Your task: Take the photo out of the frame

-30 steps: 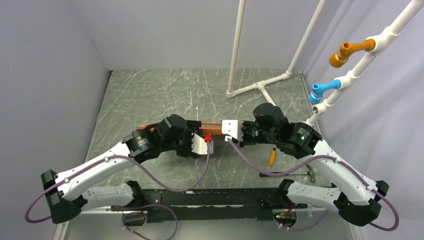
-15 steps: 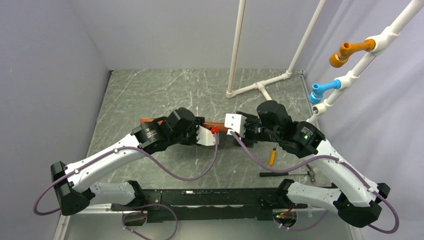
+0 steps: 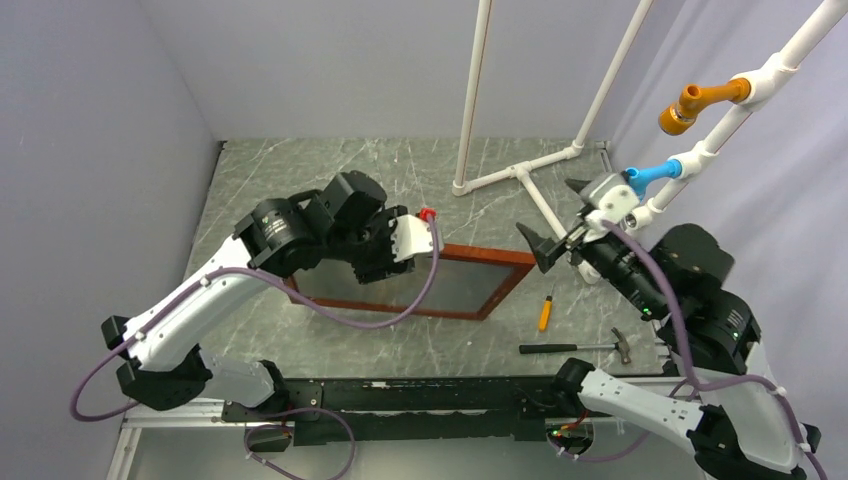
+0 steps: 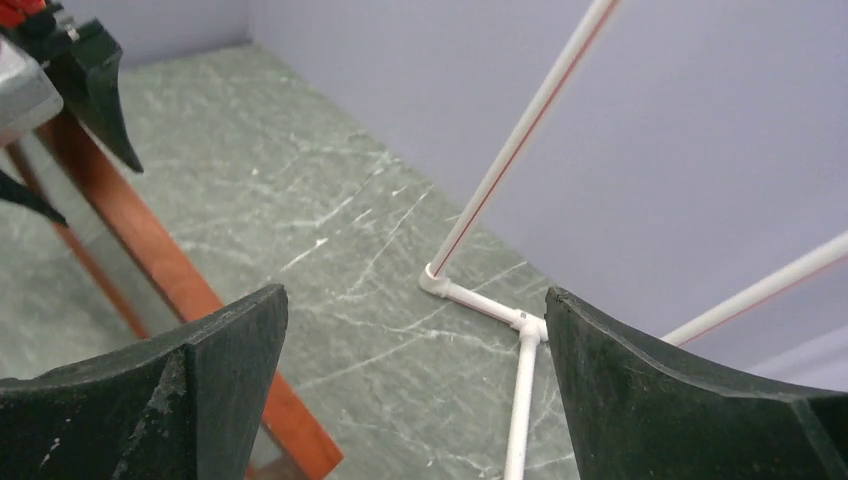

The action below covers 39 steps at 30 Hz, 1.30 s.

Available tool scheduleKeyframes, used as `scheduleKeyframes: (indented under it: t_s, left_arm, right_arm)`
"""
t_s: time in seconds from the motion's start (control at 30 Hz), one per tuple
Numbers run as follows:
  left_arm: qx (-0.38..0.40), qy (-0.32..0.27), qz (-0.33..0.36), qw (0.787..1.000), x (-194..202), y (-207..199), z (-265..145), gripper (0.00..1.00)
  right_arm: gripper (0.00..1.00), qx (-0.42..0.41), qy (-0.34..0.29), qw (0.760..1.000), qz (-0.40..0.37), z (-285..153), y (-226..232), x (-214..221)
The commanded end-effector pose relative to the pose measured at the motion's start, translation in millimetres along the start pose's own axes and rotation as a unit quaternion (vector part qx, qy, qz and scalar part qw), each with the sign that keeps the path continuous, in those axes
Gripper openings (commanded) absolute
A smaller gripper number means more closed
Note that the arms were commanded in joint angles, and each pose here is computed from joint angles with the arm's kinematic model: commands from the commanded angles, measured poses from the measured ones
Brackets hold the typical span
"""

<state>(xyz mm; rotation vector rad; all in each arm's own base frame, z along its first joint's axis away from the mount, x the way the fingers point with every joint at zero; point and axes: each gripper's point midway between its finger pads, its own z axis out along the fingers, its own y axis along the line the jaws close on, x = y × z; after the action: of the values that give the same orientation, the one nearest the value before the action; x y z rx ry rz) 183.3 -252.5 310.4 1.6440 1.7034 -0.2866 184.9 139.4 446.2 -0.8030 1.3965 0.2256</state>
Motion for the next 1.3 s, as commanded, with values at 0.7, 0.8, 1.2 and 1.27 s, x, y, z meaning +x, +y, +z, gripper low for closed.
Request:
scheduleKeyframes:
  t_s: [0.7,0.8,1.2,1.27]
  left_arm:
    - [0.061,0.047,-0.227,0.971,85.7,87.5,87.8,0.00]
    - [0.089,0.050,-0.241,0.965,90.9,92.8,99.4,0.00]
    - [0.123,0.044,-0.354,0.926,150.8,122.0,159.8,0.00]
    - [0.133,0.034,-0.364,0.921,152.4,122.8,170.7,0.00]
  right_arm:
    - [1.00,0.159,0.105,0.949,0.252,25.0,-0.2,78.2]
    - [1.00,0.160,0.134,0.923,0.324,29.3,23.1,111.2]
    - [1.00,0.138,0.224,0.883,0.388,48.9,89.6,215.0]
    - [1.00,0.140,0.230,0.883,0.385,49.5,91.6,221.3]
